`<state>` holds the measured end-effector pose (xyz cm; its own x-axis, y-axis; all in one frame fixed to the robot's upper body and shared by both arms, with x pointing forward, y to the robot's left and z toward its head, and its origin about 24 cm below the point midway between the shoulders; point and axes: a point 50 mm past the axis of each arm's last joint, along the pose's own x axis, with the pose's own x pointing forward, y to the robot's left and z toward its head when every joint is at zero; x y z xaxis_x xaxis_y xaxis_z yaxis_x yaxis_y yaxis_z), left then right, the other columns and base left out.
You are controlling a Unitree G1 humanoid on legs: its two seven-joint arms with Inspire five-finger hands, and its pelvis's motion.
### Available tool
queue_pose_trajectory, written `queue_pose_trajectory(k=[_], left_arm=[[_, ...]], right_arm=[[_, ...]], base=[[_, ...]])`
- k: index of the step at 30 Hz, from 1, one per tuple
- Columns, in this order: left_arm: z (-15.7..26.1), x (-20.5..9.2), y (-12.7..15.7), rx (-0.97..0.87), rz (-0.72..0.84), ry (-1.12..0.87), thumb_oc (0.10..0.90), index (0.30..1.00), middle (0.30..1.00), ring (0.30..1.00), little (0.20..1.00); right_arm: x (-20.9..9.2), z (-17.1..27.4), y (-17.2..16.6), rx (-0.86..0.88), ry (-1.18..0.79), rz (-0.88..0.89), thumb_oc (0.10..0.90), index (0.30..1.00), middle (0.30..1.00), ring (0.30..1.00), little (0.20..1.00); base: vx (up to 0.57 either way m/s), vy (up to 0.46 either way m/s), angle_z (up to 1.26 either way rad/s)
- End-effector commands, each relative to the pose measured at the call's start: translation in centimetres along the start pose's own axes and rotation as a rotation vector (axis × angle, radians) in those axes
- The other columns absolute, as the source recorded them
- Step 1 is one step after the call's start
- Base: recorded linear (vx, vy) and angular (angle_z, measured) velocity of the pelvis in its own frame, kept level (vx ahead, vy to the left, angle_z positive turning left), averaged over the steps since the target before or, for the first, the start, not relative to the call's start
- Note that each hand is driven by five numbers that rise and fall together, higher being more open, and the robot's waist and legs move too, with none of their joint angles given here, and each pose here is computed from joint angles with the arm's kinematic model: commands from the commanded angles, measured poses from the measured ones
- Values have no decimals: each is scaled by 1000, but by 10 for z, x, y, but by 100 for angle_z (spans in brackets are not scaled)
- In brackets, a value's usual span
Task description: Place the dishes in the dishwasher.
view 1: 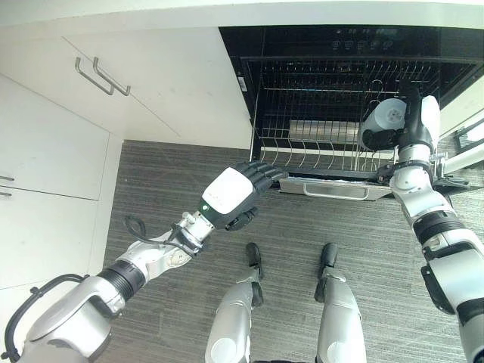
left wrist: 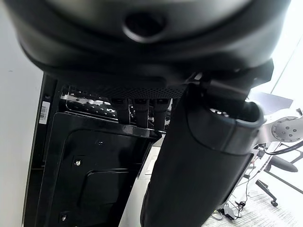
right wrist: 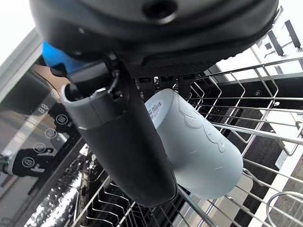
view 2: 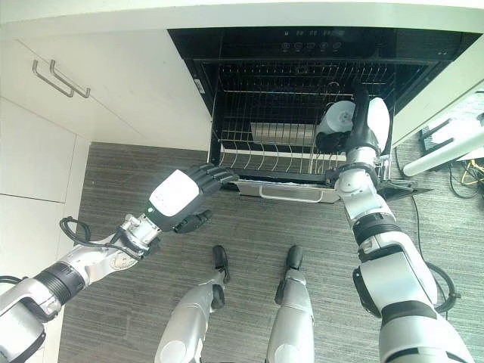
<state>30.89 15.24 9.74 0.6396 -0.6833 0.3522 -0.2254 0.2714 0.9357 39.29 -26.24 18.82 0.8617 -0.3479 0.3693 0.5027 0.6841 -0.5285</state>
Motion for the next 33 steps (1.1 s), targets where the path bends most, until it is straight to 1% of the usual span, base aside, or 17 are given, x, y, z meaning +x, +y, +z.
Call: queue_pose_trajectory(k=[1,4,6,10,23,33], left_arm=[[15,14,13,-22,174,-71,800,900,900,900,900],[19,10,6,-29,179,-65,800,900,900,900,900],[22,4,0,-35,188,-49,800,900,900,900,900],[25,0,-6,-36,190,-35,800,900,900,900,900],[27,-13,-15,-40,197,22,800,900,900,900,900],[30,-19,-19,-50,187,45,800,900,900,900,900]], right_arm=[[12,37,-20,143,-163,-113,800,900,900,900,900],[7,39,-14,172,-187,-110,800,900,900,900,900],[1,37,-11,244,-183,-134,800,900,900,900,900],[-9,33,-7,283,-193,-147,800,900,900,900,900],[-46,35,4,279,-281,-163,800,900,900,900,900],[-59,43,-3,307,-368,-200,800,900,900,900,900]], base=[[0,0,0],[9,49,-4],[16,57,-3],[13,37,-4],[5,14,-4],[0,1,-1]])
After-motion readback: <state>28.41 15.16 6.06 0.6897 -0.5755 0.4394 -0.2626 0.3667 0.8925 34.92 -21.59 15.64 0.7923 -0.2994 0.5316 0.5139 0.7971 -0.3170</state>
